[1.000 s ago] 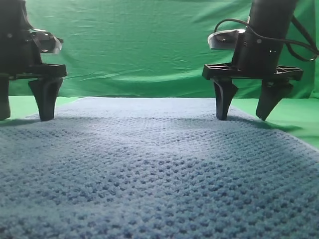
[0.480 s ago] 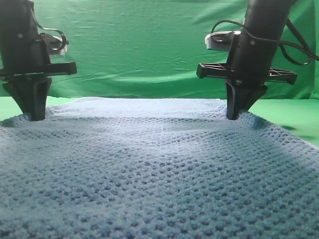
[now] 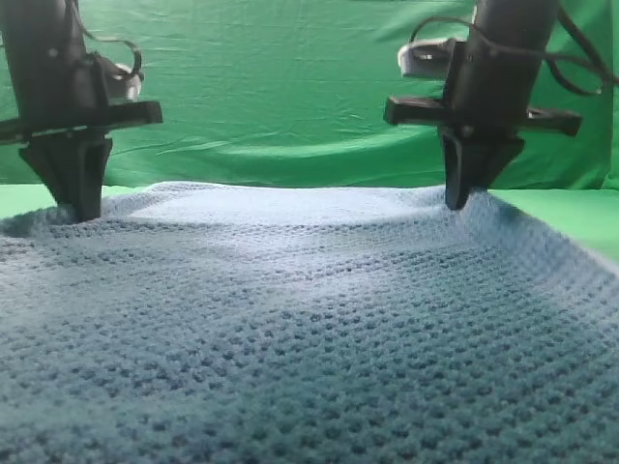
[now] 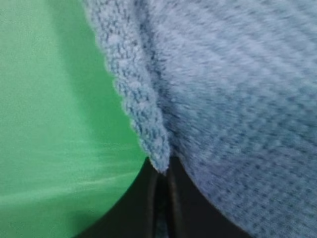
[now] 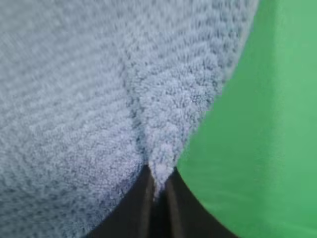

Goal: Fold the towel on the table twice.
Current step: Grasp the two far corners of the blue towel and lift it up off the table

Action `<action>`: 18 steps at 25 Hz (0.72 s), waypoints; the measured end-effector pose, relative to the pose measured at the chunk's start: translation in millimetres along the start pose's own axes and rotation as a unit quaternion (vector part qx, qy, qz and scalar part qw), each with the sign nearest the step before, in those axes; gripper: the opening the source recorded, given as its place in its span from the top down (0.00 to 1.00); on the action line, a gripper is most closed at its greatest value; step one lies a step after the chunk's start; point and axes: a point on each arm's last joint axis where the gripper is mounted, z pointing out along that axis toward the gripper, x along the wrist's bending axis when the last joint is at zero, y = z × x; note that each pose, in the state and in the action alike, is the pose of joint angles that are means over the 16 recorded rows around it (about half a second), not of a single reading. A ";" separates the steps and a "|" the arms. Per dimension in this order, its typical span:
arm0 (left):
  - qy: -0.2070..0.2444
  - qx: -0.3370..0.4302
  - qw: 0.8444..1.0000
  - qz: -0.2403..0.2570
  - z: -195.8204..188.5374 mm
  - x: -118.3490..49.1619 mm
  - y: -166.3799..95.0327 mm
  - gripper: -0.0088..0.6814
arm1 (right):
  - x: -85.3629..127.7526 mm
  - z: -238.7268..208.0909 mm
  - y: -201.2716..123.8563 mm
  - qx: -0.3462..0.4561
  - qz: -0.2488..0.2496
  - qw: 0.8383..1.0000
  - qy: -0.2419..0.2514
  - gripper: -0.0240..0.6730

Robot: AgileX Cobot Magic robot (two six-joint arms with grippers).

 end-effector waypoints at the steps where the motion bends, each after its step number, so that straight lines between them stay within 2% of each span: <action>1: -0.003 -0.016 1.000 0.002 -11.3 -2.4 4.5 0.99 | 0.2 -9.6 7.7 -0.014 -0.002 1.000 -0.001 0.97; 6: -0.016 -0.129 0.991 0.016 -83.6 -15.6 28.4 0.99 | 1.0 -74.1 53.9 -0.115 -0.016 0.993 -0.012 0.97; 12: -0.007 -0.284 0.958 0.040 -181.0 -26.7 42.8 0.99 | 0.0 -166.1 97.2 -0.258 -0.036 0.965 -0.037 0.97; 15: 0.006 -0.329 0.943 0.045 -209.6 -27.8 45.1 0.99 | -2.8 -192.3 107.5 -0.296 -0.041 0.953 -0.050 0.97; 18: 0.019 -0.345 0.937 0.043 -219.5 -26.5 47.7 0.99 | -7.7 -199.5 112.4 -0.302 -0.041 0.950 -0.062 0.97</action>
